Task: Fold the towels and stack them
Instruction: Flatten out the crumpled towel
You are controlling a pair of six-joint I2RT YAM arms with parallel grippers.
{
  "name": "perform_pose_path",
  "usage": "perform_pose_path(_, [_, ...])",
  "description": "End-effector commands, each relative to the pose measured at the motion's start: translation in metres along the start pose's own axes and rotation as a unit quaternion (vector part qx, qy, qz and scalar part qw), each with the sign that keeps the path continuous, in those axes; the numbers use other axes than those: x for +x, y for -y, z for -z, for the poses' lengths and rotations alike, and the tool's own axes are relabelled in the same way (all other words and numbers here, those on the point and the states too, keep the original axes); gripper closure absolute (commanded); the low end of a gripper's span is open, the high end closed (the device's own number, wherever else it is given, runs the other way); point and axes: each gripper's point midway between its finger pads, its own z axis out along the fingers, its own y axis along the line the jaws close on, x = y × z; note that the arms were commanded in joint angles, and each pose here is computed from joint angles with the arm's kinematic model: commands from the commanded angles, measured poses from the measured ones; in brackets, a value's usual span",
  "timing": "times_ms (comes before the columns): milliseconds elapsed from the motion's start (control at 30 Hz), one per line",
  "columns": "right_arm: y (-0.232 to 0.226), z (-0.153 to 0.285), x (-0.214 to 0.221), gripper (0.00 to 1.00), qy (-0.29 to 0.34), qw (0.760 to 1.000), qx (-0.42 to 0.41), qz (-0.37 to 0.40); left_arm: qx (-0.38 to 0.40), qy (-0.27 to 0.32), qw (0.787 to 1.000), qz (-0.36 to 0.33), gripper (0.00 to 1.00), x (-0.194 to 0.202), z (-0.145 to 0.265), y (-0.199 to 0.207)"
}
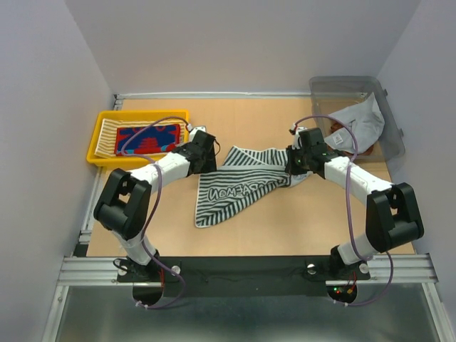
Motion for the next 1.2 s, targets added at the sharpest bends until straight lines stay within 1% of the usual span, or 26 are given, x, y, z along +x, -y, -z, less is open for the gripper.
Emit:
perform_pose_path(0, [-0.01, 0.008, -0.012, 1.0, 0.031, 0.999, -0.024, 0.014, 0.008, -0.006, 1.0, 0.019, 0.29, 0.011, -0.014, 0.008])
perform_pose_path(167, [-0.013, 0.008, -0.011, 1.0, 0.033, 0.999, -0.034, 0.019, -0.016, -0.014, 1.0, 0.019, 0.3, 0.019, -0.025, 0.002])
perform_pose_path(333, [-0.016, 0.009, -0.01, 1.0, 0.034, 0.998, -0.042, 0.022, -0.033, -0.019, 0.999, 0.02, 0.34, 0.026, -0.034, -0.004])
perform_pose_path(367, [-0.016, 0.009, -0.009, 1.0, 0.032, 0.998, -0.044, 0.022, -0.038, -0.024, 0.999, 0.017, 0.34, 0.031, -0.037, -0.005])
perform_pose_path(433, [-0.016, 0.009, -0.01, 0.99, 0.033, 0.998, -0.045, 0.022, -0.045, -0.027, 0.999, 0.015, 0.38, 0.034, -0.04, -0.008])
perform_pose_path(667, [-0.019, 0.011, -0.011, 1.0, 0.037, 0.998, -0.052, 0.027, -0.06, -0.06, 0.996, 0.012, 0.39, 0.062, -0.05, -0.018])
perform_pose_path(767, [-0.019, 0.012, -0.012, 1.0, 0.04, 0.997, -0.052, 0.027, -0.07, -0.065, 0.995, 0.005, 0.47, 0.064, -0.049, -0.02])
perform_pose_path(800, [-0.019, 0.013, -0.013, 1.0, 0.043, 0.997, -0.051, 0.029, -0.073, -0.068, 0.995, 0.005, 0.56, 0.067, -0.049, -0.022])
perform_pose_path(833, [-0.019, 0.014, -0.013, 0.99, 0.043, 0.997, -0.052, 0.028, -0.073, -0.071, 0.995, 0.005, 0.63, 0.068, -0.049, -0.022])
perform_pose_path(867, [-0.019, 0.014, -0.013, 0.99, 0.043, 0.997, -0.052, 0.029, -0.075, -0.076, 0.994, 0.003, 0.67, 0.071, -0.048, -0.023])
perform_pose_path(900, [-0.019, 0.015, -0.015, 0.99, 0.047, 0.997, -0.052, 0.03, -0.076, -0.077, 0.994, 0.003, 0.74, 0.071, -0.047, -0.024])
perform_pose_path(933, [-0.019, 0.016, -0.015, 0.99, 0.048, 0.997, -0.05, 0.03, -0.073, -0.075, 0.994, 0.004, 0.86, 0.071, -0.047, -0.023])
perform_pose_path(967, [-0.018, 0.016, -0.015, 1.0, 0.049, 0.997, -0.049, 0.03, -0.073, -0.073, 0.995, 0.004, 0.91, 0.07, -0.046, -0.024])
perform_pose_path(1000, [-0.018, 0.018, -0.018, 1.0, 0.053, 0.997, -0.048, 0.031, -0.071, -0.071, 0.995, 0.003, 1.0, 0.069, -0.045, -0.023])
perform_pose_path(1033, [-0.018, 0.019, -0.02, 0.99, 0.056, 0.997, -0.045, 0.032, -0.072, -0.068, 0.995, -0.003, 1.0, 0.067, -0.043, -0.024])
perform_pose_path(1133, [-0.017, 0.029, -0.039, 0.99, 0.084, 0.995, -0.033, 0.034, -0.073, -0.037, 0.997, -0.006, 1.0, 0.041, -0.03, -0.023])
perform_pose_path(1167, [-0.013, 0.033, -0.047, 1.0, 0.096, 0.995, -0.019, 0.033, -0.067, -0.012, 0.998, -0.001, 1.0, 0.023, -0.017, -0.02])
